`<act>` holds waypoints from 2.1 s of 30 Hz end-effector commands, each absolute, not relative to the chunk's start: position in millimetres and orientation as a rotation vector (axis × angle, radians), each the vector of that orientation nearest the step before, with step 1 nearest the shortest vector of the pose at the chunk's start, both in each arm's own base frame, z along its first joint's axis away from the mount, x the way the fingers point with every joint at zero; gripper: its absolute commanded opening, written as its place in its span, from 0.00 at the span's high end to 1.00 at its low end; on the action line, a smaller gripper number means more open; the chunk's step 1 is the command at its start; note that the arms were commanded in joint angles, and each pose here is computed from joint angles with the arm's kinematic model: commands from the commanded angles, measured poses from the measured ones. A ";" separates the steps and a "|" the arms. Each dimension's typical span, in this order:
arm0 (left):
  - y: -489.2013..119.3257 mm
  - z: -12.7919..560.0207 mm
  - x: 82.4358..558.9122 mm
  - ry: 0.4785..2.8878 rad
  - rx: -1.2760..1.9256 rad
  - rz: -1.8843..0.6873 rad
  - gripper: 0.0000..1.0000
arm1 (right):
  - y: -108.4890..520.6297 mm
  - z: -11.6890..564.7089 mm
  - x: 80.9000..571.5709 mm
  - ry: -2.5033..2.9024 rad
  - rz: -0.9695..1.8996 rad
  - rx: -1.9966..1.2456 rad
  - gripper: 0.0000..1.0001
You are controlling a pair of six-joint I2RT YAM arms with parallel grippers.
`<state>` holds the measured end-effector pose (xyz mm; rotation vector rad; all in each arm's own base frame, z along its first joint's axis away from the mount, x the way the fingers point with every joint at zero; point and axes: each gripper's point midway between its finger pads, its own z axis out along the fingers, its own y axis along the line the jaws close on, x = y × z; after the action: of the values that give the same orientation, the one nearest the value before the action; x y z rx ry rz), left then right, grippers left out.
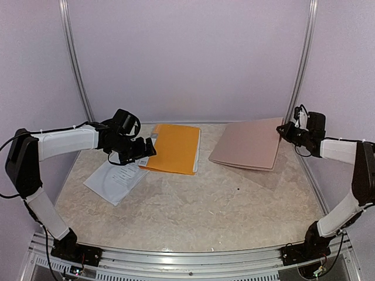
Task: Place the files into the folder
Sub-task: Pick up the folder from the center of the board, then place the folder at the center of the board.
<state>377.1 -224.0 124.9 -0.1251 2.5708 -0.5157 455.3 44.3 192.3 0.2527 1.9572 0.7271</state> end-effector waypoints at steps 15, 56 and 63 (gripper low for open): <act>-213.5 153.1 372.5 2.536 -0.188 -0.499 0.01 | 181.6 286.0 344.7 1.861 -0.092 -0.339 1.00; -164.1 170.3 363.3 2.508 -0.272 -0.418 0.01 | 445.6 127.6 171.3 1.372 -0.485 -1.448 1.00; -164.6 175.5 358.9 2.498 -0.270 -0.439 0.01 | 456.8 86.5 161.0 1.320 -0.442 -1.577 1.00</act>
<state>367.8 -169.9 176.7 -0.2863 2.4842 -0.4613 173.4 442.5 114.5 -1.4952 1.3453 -0.5263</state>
